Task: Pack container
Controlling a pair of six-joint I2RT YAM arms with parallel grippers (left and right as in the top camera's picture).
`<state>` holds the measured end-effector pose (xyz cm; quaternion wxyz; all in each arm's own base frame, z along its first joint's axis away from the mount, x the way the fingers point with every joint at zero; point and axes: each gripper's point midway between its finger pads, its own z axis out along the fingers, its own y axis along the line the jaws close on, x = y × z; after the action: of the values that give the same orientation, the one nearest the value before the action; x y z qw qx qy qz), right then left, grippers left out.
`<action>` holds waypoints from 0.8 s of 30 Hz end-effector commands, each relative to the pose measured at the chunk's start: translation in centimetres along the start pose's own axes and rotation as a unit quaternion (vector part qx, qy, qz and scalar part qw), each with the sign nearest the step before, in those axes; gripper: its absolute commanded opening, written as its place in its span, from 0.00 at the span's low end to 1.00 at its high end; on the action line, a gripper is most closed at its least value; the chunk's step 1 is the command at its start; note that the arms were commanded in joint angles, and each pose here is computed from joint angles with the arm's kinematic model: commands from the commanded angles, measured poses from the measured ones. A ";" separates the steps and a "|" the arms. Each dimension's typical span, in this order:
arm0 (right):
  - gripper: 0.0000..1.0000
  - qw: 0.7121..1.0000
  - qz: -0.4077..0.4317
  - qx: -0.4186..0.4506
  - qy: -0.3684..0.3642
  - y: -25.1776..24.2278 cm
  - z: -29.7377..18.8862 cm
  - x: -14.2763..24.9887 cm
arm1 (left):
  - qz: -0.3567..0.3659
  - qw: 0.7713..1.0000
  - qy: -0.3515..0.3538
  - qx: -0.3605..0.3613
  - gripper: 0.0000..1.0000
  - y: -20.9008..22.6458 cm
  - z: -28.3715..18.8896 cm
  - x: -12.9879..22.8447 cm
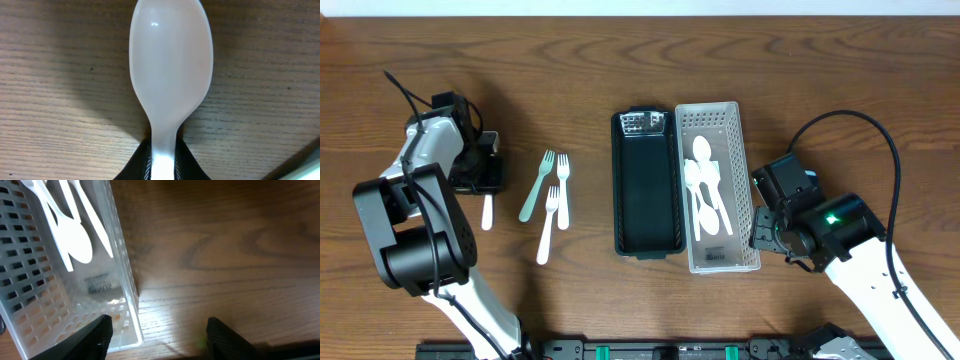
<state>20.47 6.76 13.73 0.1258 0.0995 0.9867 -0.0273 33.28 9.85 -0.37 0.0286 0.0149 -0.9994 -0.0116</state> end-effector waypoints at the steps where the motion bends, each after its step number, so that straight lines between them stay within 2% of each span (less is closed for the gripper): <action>1: 0.64 1.000 0.012 0.000 -0.014 -0.2 -0.2 -0.5 | -0.011 1.000 -0.007 -0.003 0.06 -0.7 -0.7 -0.6; 8: 0.65 0.998 0.059 0.013 -0.024 -3.3 -0.2 -2.2 | 0.012 0.997 -0.081 -0.016 0.06 -3.3 -7.1 -2.3; 12: 0.69 0.998 0.064 0.015 -0.025 -5.4 0.0 -3.3 | 0.023 0.991 -0.129 -0.017 0.06 -5.9 -11.8 -1.9; 19: 0.72 0.995 0.095 0.021 -0.018 -8.0 0.4 -3.7 | 0.055 0.980 -0.193 0.008 0.06 -13.3 -18.2 1.4; 24: 0.73 0.994 0.104 0.025 -0.017 -8.4 0.4 -3.8 | 0.072 0.971 -0.221 0.050 0.06 -20.0 -20.1 3.5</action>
<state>22.36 -2.18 14.26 0.1371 0.2132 0.9664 -0.0435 32.18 -8.23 18.51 -0.1826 -0.0951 -0.9785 0.0149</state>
